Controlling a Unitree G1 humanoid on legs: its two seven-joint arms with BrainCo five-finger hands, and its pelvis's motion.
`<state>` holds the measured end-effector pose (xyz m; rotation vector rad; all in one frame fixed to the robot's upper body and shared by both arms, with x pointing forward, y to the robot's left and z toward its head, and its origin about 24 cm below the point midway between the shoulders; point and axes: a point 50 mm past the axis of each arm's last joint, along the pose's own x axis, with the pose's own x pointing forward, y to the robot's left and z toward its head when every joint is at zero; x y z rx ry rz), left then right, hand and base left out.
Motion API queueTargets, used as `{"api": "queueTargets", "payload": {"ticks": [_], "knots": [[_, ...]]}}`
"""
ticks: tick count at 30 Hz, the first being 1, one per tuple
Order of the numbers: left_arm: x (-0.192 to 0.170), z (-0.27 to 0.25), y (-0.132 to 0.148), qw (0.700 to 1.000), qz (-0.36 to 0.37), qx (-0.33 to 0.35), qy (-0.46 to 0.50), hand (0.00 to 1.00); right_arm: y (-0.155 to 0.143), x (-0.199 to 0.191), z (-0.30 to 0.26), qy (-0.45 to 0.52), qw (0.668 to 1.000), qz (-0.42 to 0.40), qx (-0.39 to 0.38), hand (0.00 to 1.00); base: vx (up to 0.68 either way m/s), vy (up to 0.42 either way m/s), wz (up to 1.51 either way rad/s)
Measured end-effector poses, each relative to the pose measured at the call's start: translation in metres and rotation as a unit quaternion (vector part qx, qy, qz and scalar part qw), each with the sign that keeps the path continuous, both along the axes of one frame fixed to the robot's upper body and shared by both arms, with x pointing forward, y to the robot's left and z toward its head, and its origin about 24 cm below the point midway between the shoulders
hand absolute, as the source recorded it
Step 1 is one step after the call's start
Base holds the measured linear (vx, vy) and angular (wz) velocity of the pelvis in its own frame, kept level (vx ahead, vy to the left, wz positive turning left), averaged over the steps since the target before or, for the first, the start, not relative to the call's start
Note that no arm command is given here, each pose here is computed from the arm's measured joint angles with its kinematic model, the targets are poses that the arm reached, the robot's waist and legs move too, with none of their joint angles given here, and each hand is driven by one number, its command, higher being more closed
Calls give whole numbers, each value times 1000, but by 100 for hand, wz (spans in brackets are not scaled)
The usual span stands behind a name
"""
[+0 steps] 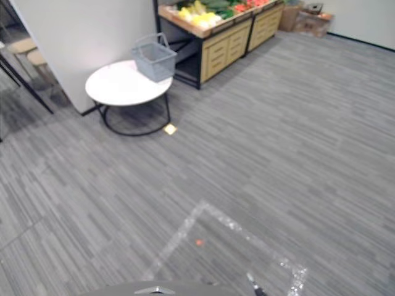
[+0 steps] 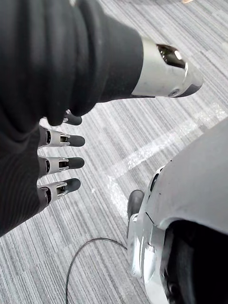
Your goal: Pick vegetable in the basket
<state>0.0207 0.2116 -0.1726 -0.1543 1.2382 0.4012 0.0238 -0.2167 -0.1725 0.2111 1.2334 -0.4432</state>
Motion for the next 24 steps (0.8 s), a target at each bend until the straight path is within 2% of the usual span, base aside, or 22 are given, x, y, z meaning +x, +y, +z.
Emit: {"api": "queueTargets", "payload": {"ticks": [24], "knots": [[7,1,1,1000,-21,12,-8,0,1,2,0,-3,1000,1,-2,0,-11,-14,-1]]}}
